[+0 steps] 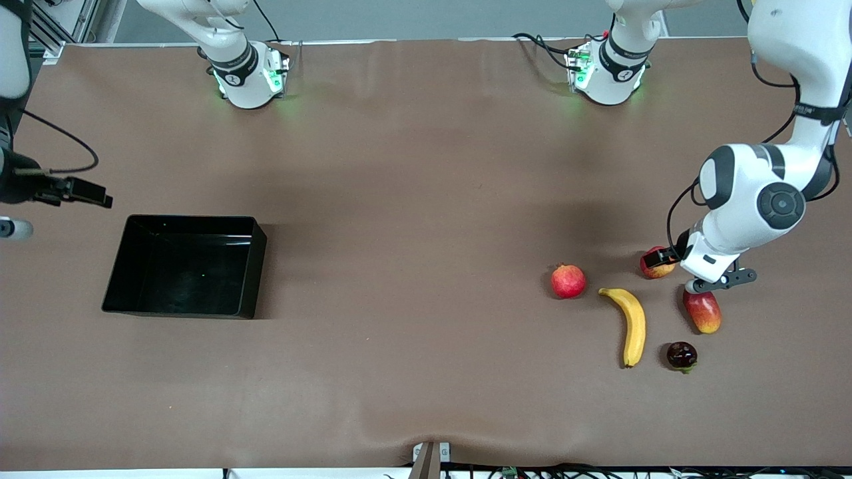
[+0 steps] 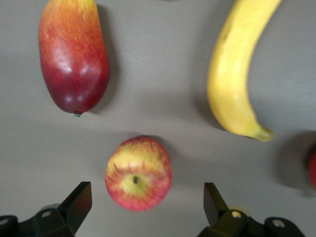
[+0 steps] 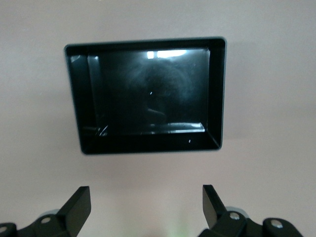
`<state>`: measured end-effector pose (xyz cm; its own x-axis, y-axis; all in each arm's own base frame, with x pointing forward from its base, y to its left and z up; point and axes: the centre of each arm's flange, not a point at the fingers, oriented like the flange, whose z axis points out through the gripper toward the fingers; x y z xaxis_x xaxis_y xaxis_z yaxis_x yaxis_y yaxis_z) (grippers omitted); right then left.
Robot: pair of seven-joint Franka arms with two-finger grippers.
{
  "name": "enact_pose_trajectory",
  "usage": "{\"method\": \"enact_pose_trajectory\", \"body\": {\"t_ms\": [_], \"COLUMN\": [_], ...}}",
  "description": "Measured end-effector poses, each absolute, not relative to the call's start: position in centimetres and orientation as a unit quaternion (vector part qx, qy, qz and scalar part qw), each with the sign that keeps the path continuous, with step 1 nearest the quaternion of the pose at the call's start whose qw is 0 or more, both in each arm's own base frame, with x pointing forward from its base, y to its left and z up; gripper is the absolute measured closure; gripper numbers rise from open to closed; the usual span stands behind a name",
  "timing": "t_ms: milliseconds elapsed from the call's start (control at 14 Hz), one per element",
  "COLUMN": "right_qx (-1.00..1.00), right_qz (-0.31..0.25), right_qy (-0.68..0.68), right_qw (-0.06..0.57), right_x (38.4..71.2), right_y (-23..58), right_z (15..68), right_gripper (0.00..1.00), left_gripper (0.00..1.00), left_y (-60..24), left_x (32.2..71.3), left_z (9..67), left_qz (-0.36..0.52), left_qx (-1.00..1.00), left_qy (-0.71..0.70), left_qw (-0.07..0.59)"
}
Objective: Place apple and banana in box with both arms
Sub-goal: 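Grasp and lift the apple with the left gripper while the right gripper grips the tray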
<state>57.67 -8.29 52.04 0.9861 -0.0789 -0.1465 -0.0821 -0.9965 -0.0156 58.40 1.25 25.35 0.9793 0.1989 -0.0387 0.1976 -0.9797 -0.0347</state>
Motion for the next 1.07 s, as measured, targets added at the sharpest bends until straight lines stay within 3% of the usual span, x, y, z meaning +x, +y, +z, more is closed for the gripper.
{"method": "enact_pose_trajectory", "body": {"t_ms": [357, 571, 714, 857, 1071], "right_qx": [-0.996, -0.997, -0.999, -0.999, -1.000], "right_qz": [0.064, 0.056, 0.043, 0.031, 0.024], "right_qy": [0.058, 0.043, 0.027, 0.013, -0.001], "right_qw": [0.010, 0.009, 0.005, 0.000, -0.005], "right_x": [59.0, 59.7, 60.4, 61.1, 61.8], "right_y": [-13.3, -17.3, -19.0, -20.2, -21.3], "right_z": [44.4, 40.5, 38.0, 35.2, 31.3], "right_gripper": [0.00, 0.00, 0.00, 0.00, 0.00], "left_gripper": [0.00, 0.27, 0.27, 0.27, 0.27], "left_y": [2.0, 2.1, 2.1, 1.9, -1.1], "left_x": [58.0, 58.0, 58.2, 58.9, 60.0], "left_z": [21.4, 20.9, 21.1, 22.8, 29.8], "left_qz": [0.040, 0.044, 0.042, 0.037, 0.047], "left_qx": [-0.995, -0.995, -0.995, -0.995, -0.996], "left_qy": [-0.090, -0.089, -0.089, -0.085, -0.064], "left_qw": [0.024, 0.024, 0.025, 0.026, 0.035]}}
